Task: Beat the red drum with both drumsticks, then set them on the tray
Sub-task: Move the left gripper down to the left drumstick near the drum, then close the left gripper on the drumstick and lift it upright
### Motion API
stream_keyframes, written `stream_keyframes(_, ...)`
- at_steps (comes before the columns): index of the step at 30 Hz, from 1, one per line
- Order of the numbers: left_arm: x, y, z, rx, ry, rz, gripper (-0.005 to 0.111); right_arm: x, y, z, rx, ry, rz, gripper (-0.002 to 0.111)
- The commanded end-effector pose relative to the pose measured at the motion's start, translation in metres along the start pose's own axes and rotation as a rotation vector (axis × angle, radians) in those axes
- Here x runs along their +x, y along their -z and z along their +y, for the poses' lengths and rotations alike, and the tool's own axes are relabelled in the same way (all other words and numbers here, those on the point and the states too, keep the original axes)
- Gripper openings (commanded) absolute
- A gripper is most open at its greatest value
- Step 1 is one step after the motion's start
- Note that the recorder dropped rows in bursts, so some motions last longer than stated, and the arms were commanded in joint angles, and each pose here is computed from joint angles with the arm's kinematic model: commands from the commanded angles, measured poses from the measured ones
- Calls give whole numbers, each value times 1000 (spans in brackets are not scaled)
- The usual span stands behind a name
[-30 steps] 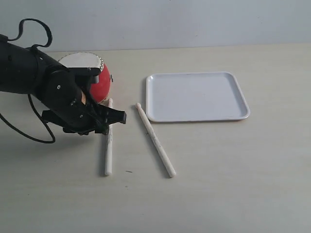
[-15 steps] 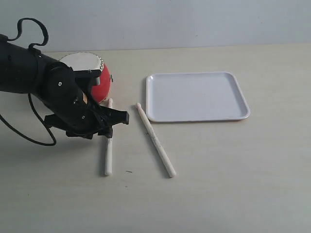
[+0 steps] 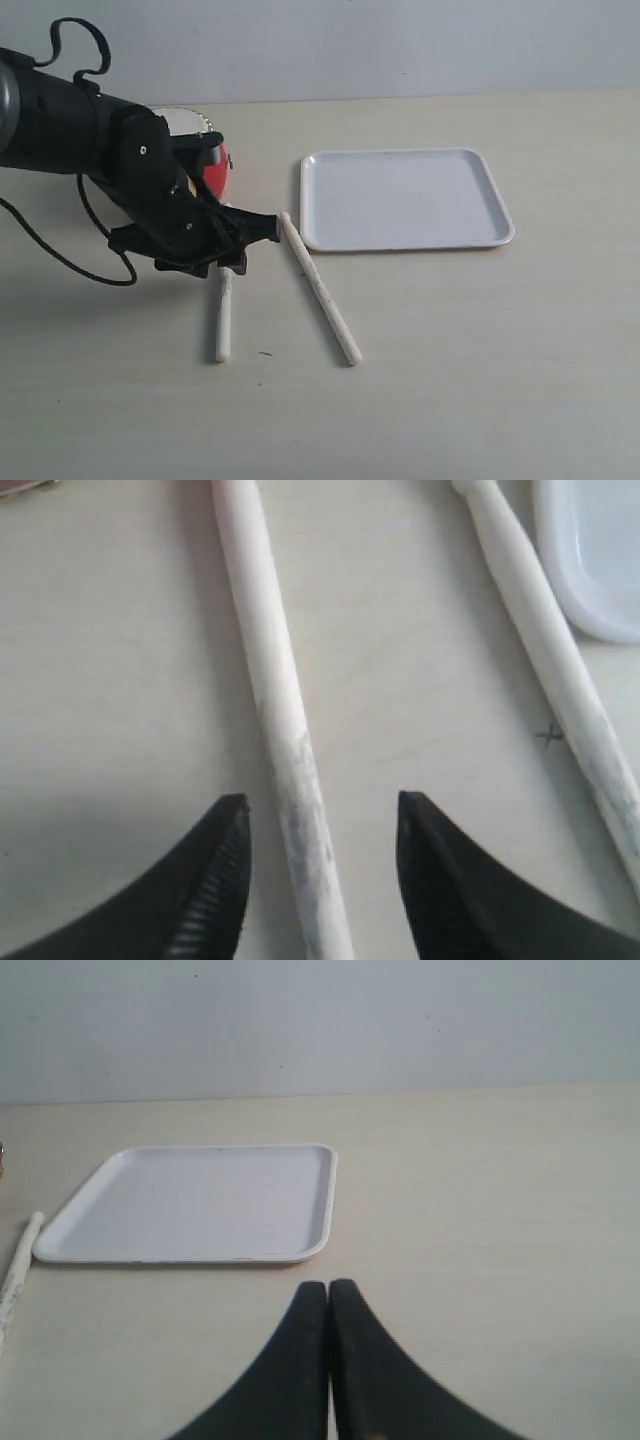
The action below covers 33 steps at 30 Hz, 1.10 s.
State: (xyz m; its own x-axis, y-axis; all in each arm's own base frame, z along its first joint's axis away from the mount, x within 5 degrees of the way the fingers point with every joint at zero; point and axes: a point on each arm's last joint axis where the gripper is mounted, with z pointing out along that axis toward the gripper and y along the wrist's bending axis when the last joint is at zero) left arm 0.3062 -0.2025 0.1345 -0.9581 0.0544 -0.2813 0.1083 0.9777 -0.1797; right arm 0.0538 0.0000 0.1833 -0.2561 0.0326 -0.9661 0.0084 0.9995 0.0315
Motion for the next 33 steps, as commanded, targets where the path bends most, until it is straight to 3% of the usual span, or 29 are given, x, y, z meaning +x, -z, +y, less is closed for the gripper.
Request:
stream_keyframes(1, -1, -13, -3, -9, -2, 30, 45, 0, 0, 0, 4, 3, -11, 0)
stream_keyframes(11, -8, -29, -6, -25, -15, 51, 45, 0, 0, 0, 4, 1, -11, 0)
stream_keyframes(19, -7, -39, 2, -112, -80, 109, 45, 0, 0, 0, 5, 3, -11, 0)
stream_keyframes(21, -8, -39, 4, -125, -84, 105, 36, 0, 0, 0, 4, 1, -11, 0)
stream_keyframes(24, -8, -39, 4, -127, -101, 105, 0, 0, 0, 0, 4, 1, -11, 0)
stream_keyframes(33, -9, -27, 3, -127, -204, 115, 0, 0, 0, 0, 4, 2, -11, 0)
